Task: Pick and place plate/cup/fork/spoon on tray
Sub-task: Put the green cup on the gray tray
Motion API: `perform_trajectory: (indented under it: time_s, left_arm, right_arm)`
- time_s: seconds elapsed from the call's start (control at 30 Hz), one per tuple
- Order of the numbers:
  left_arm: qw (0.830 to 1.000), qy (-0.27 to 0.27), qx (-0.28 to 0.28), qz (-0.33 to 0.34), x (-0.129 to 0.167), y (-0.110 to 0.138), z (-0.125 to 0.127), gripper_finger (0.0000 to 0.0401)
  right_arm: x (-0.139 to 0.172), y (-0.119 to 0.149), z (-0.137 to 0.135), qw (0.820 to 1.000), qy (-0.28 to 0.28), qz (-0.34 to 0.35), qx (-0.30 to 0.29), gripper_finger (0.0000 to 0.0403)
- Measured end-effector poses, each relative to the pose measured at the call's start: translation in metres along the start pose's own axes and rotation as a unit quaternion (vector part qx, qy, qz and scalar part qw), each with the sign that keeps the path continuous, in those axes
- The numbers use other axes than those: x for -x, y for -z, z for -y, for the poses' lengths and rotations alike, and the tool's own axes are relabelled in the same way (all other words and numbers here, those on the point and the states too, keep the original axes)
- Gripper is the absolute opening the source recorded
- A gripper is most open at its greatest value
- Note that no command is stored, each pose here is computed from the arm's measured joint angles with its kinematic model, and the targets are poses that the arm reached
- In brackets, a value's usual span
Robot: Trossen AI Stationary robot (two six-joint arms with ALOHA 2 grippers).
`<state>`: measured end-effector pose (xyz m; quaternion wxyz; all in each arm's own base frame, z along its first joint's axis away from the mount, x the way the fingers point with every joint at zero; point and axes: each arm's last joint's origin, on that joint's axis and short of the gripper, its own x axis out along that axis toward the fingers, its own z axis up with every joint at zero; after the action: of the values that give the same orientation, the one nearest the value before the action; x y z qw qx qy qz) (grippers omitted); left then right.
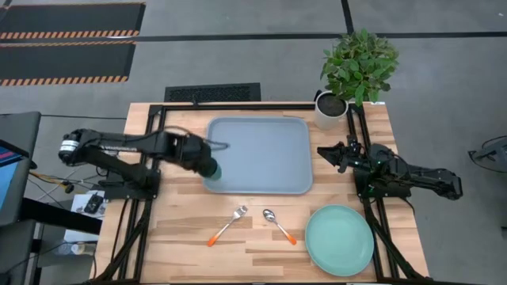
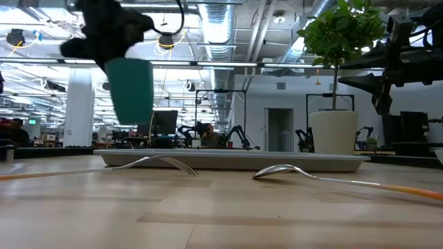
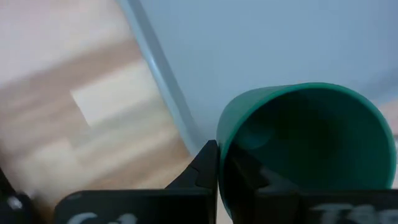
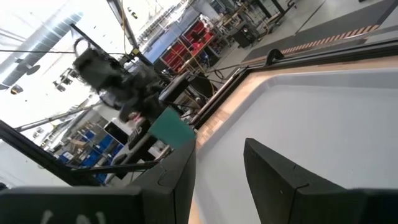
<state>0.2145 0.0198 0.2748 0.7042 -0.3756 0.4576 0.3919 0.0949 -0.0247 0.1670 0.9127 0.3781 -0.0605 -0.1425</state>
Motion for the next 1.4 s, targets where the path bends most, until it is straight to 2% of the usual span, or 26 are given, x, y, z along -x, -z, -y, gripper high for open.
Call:
perform_trajectory:
  time_s: [0.37,0.6,0.73,0.87,1.03,1.27,1.4]
  left_arm:
    - [0.998,-0.031,0.026,0.056,-0.010,-0.068,-0.046,0.0000]
    - [0.994,0.000,0.058,0.097,-0.015,-0.099,-0.064,0.0000]
    - [0.996,0.000,0.045,0.082,-0.027,-0.114,-0.061,0.0000]
    - [0.997,-0.034,0.012,0.064,-0.042,-0.133,-0.053,0.0000]
    - [0.998,-0.043,-0.002,0.054,-0.057,-0.157,-0.050,0.0000]
    - [0.999,-0.048,-0.002,0.004,-0.085,-0.171,-0.065,0.0000]
    - [0.998,-0.055,0.002,0.000,-0.089,-0.174,-0.071,0.0000]
  right_arm:
    - [-0.005,0.005,0.004,0.999,0.027,-0.027,0.002,0.0161]
    - [-0.006,0.006,0.006,0.999,0.039,-0.031,-0.014,0.0161]
    - [-0.006,0.006,0.006,0.999,0.039,-0.031,-0.019,0.0161]
    - [-0.006,0.006,0.006,0.998,0.039,-0.031,-0.023,0.0161]
    - [-0.006,0.006,0.006,0.998,0.040,-0.030,-0.035,0.0161]
    - [-0.006,0.006,0.006,0.998,0.040,-0.030,-0.035,0.0161]
    - [-0.006,0.006,0.006,0.998,0.040,-0.030,-0.035,0.0161]
